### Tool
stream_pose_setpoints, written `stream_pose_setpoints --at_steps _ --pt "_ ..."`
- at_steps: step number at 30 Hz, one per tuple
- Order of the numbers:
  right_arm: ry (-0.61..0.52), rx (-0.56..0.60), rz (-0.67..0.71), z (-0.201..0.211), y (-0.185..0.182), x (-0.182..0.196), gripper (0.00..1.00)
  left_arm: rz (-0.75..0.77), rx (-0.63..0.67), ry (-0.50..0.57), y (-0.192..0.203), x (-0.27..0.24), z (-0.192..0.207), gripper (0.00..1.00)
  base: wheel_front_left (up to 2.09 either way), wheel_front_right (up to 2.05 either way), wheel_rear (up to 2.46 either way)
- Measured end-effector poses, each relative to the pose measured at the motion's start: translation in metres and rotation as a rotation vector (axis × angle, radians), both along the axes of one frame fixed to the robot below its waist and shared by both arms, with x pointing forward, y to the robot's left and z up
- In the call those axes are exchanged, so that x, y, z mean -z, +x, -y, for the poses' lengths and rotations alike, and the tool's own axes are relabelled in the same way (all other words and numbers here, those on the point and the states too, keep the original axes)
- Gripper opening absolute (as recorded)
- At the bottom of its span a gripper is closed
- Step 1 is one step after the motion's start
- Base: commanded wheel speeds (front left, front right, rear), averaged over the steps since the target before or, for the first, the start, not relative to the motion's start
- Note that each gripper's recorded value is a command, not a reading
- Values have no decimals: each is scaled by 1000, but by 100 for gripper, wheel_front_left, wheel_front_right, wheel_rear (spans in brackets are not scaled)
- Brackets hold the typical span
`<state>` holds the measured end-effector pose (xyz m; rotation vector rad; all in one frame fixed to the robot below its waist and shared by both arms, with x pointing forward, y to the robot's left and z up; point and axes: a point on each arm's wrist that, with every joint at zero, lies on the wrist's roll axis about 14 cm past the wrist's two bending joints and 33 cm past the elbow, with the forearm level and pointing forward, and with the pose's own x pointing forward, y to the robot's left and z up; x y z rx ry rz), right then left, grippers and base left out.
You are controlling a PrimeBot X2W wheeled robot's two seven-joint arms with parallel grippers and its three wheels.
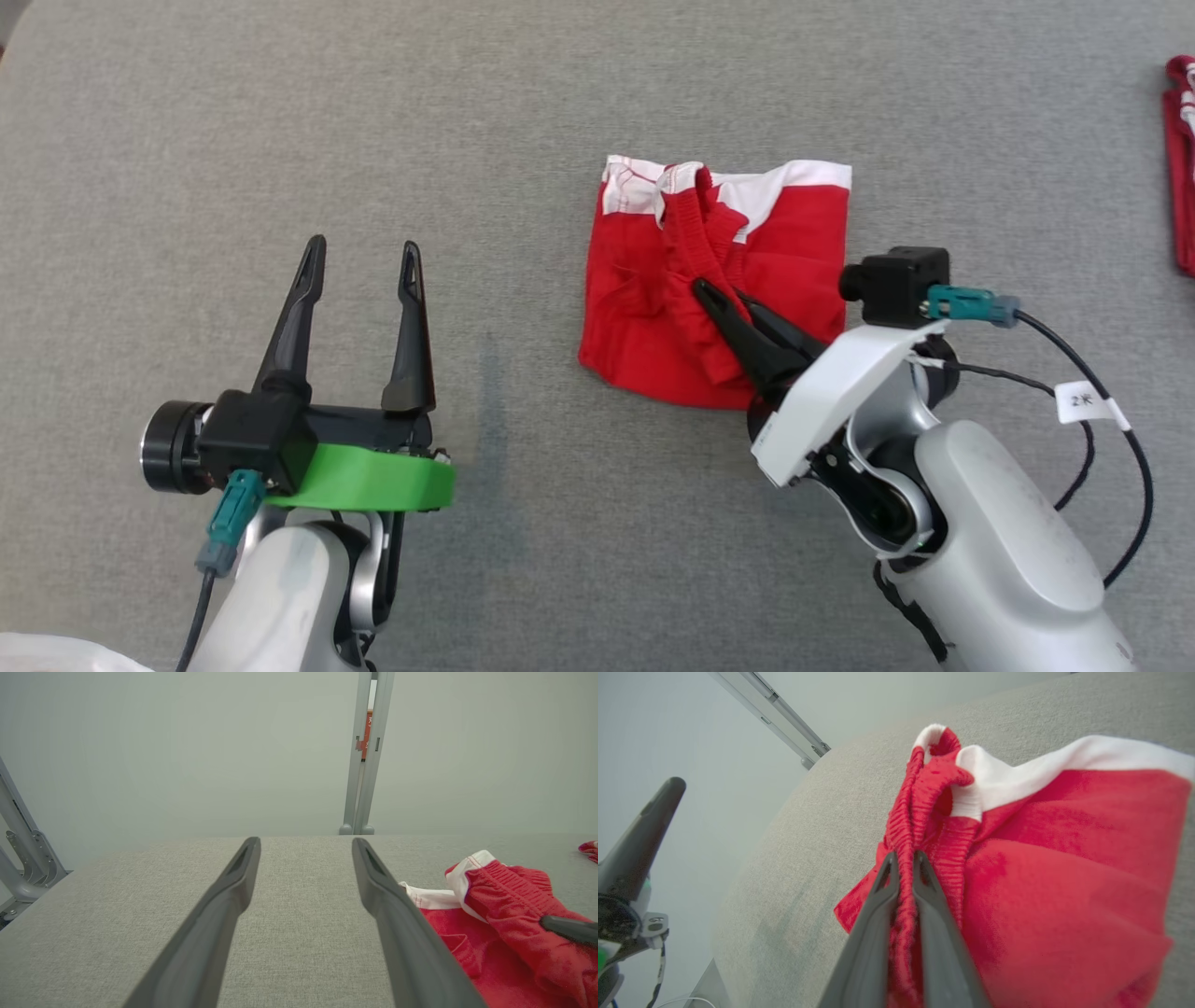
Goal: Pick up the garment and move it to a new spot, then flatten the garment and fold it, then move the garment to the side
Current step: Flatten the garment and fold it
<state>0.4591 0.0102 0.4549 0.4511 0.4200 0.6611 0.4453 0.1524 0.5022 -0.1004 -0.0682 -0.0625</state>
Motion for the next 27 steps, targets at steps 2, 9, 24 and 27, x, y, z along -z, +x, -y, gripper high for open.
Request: stream_pose_setpoints --at_steps 2,9,24,27 --pt "22 -14 -18 -12 2 5 0 -6 -14 0 -2 2 -4 100 0 0 0" --pt "20 -26 54 -26 9 9 100 -23 -42 7 -4 9 -13 100 0 0 0" --pt "-156 277 553 99 38 -54 100 -13 -21 23 4 9 -8 100 0 0 0" --pt "-209 360 562 133 29 -56 100 -16 -15 32 5 9 -6 100 0 0 0"
